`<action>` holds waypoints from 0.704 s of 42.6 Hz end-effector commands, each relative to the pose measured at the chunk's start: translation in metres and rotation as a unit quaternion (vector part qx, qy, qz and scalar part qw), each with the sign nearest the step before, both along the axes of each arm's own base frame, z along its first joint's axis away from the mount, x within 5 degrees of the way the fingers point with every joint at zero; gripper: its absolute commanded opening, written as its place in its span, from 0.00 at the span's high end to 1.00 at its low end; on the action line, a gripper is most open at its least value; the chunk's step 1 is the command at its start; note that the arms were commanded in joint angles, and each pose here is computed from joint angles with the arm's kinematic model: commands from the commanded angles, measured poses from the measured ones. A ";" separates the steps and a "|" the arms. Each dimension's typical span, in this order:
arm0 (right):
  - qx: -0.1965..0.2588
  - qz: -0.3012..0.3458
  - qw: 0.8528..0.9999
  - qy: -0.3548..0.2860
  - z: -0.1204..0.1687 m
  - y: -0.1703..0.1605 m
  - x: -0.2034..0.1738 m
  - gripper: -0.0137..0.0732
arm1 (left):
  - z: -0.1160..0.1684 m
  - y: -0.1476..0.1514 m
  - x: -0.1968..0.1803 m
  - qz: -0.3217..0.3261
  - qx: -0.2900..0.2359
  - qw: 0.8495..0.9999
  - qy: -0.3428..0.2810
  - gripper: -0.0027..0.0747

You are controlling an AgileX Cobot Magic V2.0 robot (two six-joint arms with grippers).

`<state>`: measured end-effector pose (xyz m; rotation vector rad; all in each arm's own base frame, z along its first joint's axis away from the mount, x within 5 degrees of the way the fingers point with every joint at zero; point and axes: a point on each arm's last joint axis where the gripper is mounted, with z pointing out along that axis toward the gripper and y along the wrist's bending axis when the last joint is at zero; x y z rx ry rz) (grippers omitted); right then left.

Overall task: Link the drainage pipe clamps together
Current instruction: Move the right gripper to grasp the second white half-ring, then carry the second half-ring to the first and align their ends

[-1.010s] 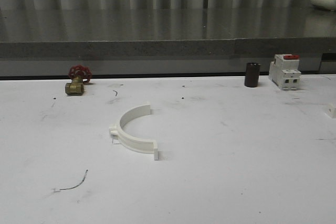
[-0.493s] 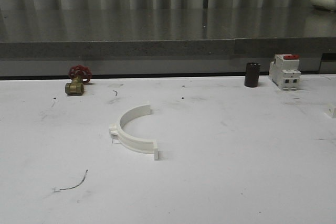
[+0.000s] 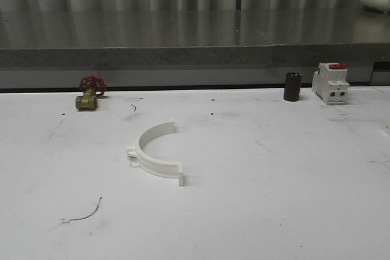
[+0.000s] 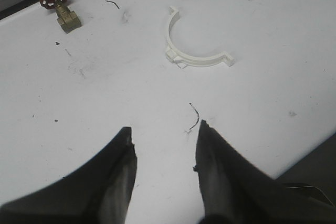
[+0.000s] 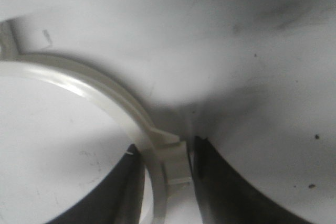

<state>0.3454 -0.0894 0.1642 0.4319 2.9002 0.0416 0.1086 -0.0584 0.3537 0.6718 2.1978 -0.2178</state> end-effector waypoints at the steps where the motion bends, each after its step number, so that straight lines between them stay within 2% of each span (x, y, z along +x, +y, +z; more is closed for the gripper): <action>1: -0.013 0.003 0.999 -0.041 0.022 -0.003 0.004 0.60 | 0.013 -0.002 0.001 -0.002 -0.028 0.999 -0.040 0.61; 15: -0.010 0.011 0.999 -0.037 0.029 0.004 0.001 0.60 | 0.013 -0.002 0.001 -0.002 -0.028 0.999 -0.040 0.61; 30: -0.017 0.096 0.993 -0.067 0.067 0.061 -0.003 0.60 | 0.013 -0.002 0.001 -0.002 -0.028 0.999 -0.040 0.61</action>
